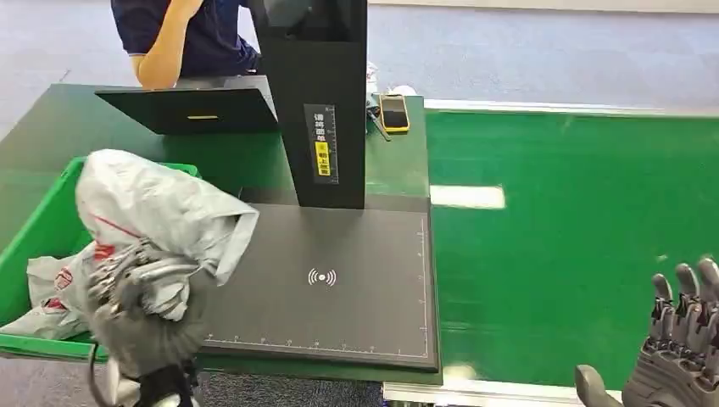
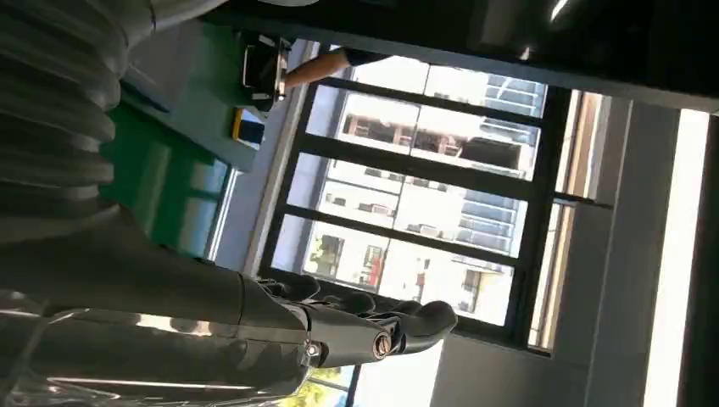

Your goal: Moved the parcel from conveyor to table for the left to box.

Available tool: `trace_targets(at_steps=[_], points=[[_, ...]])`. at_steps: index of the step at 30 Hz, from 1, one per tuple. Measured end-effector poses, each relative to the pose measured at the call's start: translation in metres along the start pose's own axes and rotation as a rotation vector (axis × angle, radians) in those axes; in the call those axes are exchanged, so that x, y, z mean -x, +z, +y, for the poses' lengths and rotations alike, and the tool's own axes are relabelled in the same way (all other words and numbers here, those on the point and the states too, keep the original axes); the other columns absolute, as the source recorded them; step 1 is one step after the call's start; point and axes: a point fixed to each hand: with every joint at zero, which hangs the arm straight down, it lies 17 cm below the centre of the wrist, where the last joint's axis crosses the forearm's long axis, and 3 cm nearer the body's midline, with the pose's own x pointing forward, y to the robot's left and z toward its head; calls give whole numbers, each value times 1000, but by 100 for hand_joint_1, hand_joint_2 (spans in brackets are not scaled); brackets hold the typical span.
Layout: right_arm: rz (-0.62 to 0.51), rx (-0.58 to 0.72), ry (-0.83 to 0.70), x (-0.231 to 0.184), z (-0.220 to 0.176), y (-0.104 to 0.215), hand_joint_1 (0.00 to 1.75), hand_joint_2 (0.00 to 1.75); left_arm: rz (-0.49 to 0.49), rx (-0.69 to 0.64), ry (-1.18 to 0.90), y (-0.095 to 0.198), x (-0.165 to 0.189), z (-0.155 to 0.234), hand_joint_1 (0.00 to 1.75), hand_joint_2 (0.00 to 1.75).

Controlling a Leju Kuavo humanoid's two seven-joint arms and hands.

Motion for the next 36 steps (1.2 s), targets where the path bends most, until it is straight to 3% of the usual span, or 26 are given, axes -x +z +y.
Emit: trace_targets(at_steps=[7,14,23,36], points=[[1,24,-3,0,-4,-3,0,175,-26,-177,-68,-13,-7,68,175,175],[1,43,5,0,-8,-2,0,175,-1,-248,-93,-13,-3,103,175,175],[-5,43,11,-5,-7,1,0,175,93,-284,-116,-6,37,121,175,175],[0,32,48,-10,-5,7,0,175,214,-160,-197,3,116,113,175,175]])
